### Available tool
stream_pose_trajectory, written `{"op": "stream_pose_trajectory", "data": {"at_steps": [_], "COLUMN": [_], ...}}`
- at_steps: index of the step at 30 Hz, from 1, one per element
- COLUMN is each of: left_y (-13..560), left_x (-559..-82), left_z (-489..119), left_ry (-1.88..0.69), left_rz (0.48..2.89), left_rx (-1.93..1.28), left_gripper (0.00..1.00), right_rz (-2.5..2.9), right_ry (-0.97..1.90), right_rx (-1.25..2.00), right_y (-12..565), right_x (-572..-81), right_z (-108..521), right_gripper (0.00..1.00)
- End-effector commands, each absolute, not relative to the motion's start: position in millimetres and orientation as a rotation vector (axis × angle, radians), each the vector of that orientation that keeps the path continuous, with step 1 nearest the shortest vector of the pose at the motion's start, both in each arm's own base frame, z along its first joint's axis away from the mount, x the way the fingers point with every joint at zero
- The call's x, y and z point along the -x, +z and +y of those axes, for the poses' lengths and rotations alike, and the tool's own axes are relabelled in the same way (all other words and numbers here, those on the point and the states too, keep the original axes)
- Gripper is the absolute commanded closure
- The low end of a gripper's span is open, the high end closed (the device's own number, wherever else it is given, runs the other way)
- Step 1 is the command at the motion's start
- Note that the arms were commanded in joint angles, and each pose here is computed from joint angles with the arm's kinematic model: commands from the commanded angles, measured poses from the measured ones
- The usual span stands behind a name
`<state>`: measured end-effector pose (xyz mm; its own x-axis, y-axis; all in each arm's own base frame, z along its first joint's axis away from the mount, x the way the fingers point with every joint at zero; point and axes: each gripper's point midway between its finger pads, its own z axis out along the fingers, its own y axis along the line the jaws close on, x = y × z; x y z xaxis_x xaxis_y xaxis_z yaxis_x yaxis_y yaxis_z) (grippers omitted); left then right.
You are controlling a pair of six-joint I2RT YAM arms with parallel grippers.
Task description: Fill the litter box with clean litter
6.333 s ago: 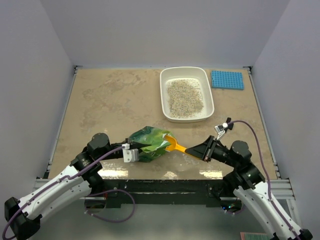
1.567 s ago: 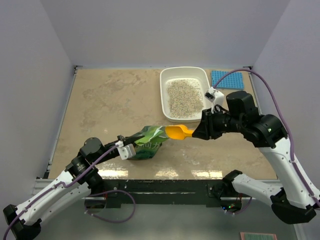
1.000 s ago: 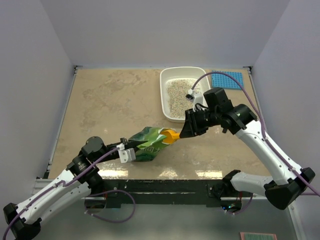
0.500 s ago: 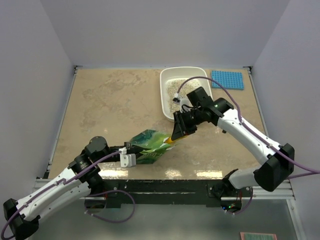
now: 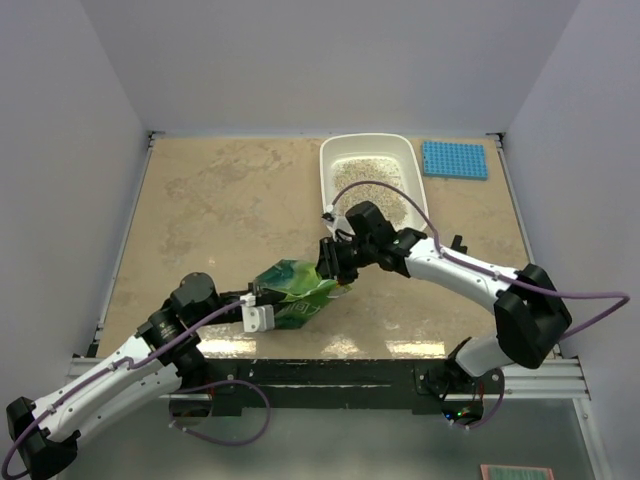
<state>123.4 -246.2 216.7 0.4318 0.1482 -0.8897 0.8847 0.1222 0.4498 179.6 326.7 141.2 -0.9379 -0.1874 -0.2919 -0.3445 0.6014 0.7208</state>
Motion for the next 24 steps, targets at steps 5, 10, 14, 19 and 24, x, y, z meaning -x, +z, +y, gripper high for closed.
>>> {"op": "stream_pose_trajectory", "data": {"at_steps": [5, 10, 14, 19, 24], "left_y": [271, 263, 255, 248, 245], "left_x": [-101, -95, -93, -101, -115], "left_z": [-254, -255, -256, -256, -252], "left_ry": [-0.75, -0.768, -0.773, -0.732, -0.658], "left_rz": [0.768, 0.754, 0.754, 0.788, 0.834], "left_rx": [-1.35, -1.4, -1.436, -1.441, -1.41], "left_gripper": [1.0, 1.0, 1.0, 1.0, 1.0], "right_rz": [2.502, 2.392, 2.338, 2.268, 2.224], "right_ry": [1.486, 1.696, 1.858, 1.965, 2.016], "right_rx": [0.295, 0.273, 0.216, 0.162, 0.098], "right_y": [112, 127, 137, 140, 147], "right_x": [-184, -164, -144, -124, -108], "right_z": [365, 362, 354, 337, 317], "right_gripper": [1.0, 1.0, 1.0, 1.0, 1.0]}}
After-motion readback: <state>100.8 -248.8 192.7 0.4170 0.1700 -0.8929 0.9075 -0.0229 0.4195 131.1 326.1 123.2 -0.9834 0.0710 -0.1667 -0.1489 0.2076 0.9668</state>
